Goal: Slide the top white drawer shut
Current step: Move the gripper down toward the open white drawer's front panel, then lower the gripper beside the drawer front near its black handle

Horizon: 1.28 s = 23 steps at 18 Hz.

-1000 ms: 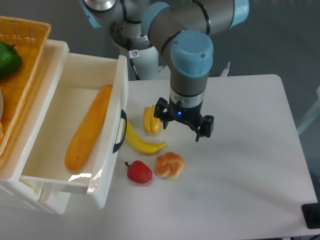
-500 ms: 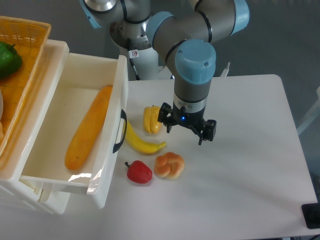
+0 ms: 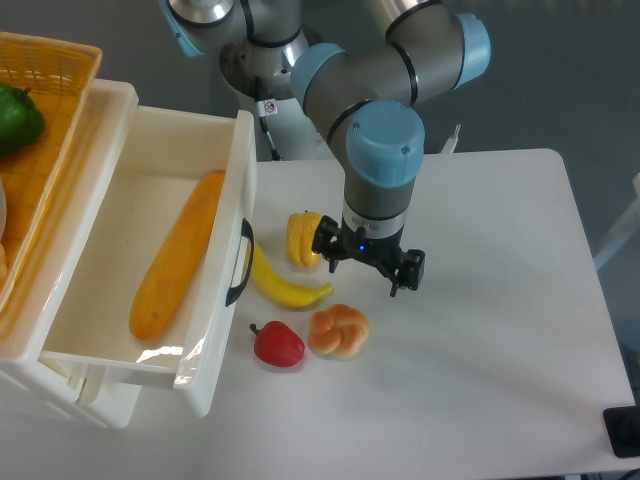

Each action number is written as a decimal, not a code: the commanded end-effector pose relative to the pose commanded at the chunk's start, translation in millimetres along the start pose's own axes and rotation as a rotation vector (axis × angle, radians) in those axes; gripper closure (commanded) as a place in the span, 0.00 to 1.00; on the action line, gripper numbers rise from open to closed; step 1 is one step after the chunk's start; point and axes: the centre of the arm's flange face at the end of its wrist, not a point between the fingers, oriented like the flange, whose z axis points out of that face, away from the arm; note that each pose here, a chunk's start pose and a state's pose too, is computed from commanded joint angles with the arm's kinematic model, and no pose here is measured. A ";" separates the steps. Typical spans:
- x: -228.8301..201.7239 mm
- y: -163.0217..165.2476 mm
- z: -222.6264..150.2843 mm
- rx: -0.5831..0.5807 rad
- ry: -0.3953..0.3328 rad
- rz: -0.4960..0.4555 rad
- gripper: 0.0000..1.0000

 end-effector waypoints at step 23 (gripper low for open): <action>37.1 -30.9 42.9 0.000 0.139 -0.164 0.00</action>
